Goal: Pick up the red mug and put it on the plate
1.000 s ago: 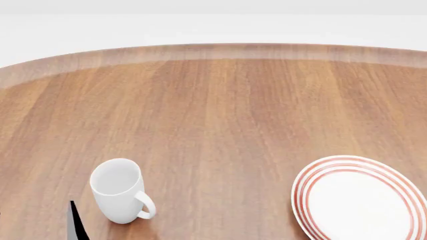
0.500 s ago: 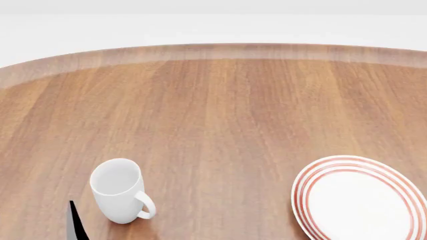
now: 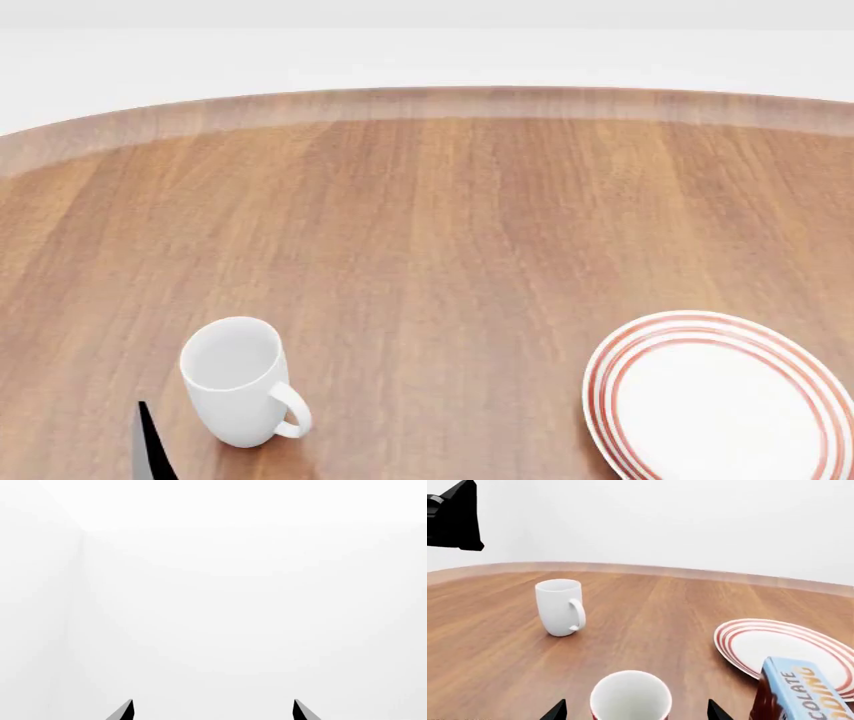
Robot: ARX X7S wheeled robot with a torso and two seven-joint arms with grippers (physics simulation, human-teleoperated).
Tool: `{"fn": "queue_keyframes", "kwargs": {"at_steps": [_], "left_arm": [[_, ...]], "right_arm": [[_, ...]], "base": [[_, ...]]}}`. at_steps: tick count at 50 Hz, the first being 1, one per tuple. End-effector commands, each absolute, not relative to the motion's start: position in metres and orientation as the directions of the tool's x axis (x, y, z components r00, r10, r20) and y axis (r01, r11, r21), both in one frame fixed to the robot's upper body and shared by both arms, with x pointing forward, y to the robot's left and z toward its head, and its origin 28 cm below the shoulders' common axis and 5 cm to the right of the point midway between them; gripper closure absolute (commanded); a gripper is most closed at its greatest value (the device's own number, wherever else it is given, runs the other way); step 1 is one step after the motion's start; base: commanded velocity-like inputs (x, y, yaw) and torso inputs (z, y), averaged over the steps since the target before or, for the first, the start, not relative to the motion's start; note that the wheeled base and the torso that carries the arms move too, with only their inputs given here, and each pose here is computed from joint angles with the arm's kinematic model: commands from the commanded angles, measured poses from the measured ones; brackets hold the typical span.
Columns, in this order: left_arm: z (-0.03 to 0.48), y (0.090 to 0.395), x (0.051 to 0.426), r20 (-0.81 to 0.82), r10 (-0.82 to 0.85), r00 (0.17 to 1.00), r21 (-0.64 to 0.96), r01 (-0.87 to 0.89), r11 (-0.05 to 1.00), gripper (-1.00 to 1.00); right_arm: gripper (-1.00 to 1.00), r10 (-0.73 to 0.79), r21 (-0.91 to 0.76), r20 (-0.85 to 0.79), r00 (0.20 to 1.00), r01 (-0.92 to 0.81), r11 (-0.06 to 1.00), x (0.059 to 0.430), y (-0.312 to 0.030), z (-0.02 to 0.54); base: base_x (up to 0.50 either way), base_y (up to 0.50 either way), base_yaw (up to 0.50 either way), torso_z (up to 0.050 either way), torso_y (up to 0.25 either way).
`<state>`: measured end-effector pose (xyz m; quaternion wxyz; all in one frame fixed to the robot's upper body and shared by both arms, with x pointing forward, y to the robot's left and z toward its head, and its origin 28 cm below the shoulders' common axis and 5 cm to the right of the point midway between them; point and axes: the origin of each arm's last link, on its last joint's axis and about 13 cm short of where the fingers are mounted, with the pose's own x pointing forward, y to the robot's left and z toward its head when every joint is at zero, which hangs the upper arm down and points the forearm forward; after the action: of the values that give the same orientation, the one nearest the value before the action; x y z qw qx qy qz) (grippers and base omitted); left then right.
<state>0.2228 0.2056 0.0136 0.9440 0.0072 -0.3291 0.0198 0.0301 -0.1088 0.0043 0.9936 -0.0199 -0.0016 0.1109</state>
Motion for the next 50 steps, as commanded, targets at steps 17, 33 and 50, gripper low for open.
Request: {"fn": "queue_keyframes", "kwargs": {"at_steps": [17,33,50], "left_arm": [[0.014,0.206,0.223,0.624,0.033,0.781,-0.002,-0.041,0.999,-1.0],[0.014,0.206,0.223,0.624,0.034,0.78,-0.003,-0.041,0.999,-1.0],[0.014,0.206,0.223,0.626,0.033,0.779,-0.005,-0.039,0.999,-1.0]], "right_arm": [[-1.0,0.211,-0.005,-0.035,0.977,-0.211,0.977,0.028,-0.11,-0.015],[-1.0,0.217,0.014,-0.049,0.975,-0.216,0.976,0.027,-0.108,-0.024],[-1.0,0.209,0.022,-0.051,0.977,-0.208,0.978,0.024,-0.11,-0.025]], "base": [[0.0,0.0,0.0,0.0,0.0],[0.0,0.0,0.0,0.0,0.0],[0.0,0.0,0.0,0.0,0.0]]}}
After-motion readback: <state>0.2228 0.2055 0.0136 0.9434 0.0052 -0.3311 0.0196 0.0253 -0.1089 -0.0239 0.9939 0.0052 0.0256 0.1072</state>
